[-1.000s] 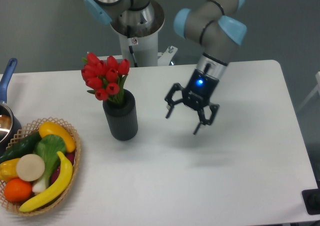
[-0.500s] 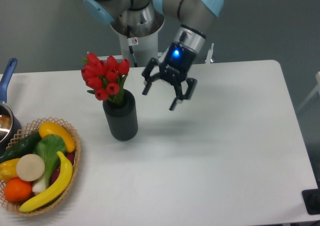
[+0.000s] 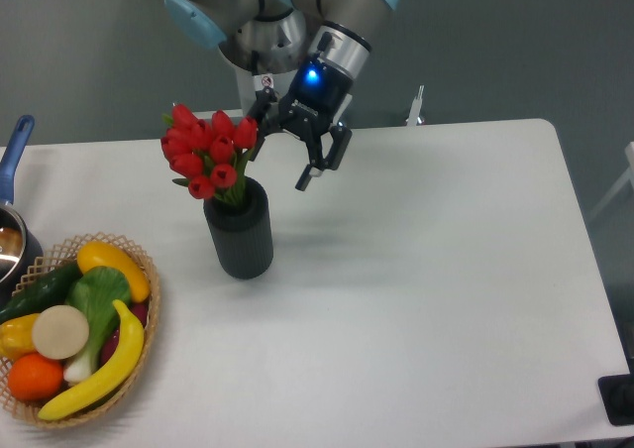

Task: Pick up the flowers from the vase
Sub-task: 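Move the open gripper toward the red tulip stems above the vase, then lower the gripper onto the tulip stems and close it around them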

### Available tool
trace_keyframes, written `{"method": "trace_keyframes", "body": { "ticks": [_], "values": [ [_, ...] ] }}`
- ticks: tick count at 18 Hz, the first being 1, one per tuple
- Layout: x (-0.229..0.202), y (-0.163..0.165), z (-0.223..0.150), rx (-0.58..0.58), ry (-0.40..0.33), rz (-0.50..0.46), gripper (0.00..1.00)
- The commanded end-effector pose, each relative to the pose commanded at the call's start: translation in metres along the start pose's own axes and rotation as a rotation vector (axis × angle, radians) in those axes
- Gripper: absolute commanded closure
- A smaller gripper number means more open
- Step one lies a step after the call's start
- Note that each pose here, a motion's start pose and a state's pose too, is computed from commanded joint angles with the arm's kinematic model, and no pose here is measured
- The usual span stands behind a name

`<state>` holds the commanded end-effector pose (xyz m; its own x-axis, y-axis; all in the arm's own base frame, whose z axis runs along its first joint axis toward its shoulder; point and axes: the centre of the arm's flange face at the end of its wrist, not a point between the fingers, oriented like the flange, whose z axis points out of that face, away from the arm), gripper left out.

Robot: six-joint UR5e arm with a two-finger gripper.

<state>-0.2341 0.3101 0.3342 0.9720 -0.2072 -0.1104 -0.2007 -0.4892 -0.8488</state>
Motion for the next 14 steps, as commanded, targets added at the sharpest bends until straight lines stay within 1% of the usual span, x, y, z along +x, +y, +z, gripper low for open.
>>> {"method": "trace_keyframes", "body": {
  "ticks": [3, 8, 10, 14],
  "values": [
    [0.012, -0.002, -0.006, -0.019, -0.020, 0.009, 0.00],
    [0.013, -0.002, -0.003, -0.018, -0.005, -0.002, 0.00],
    [0.009, 0.003, 0.003, -0.009, 0.015, -0.025, 0.00],
    [0.003, 0.012, 0.025, 0.032, 0.088, -0.064, 0.00]
  ]
}}
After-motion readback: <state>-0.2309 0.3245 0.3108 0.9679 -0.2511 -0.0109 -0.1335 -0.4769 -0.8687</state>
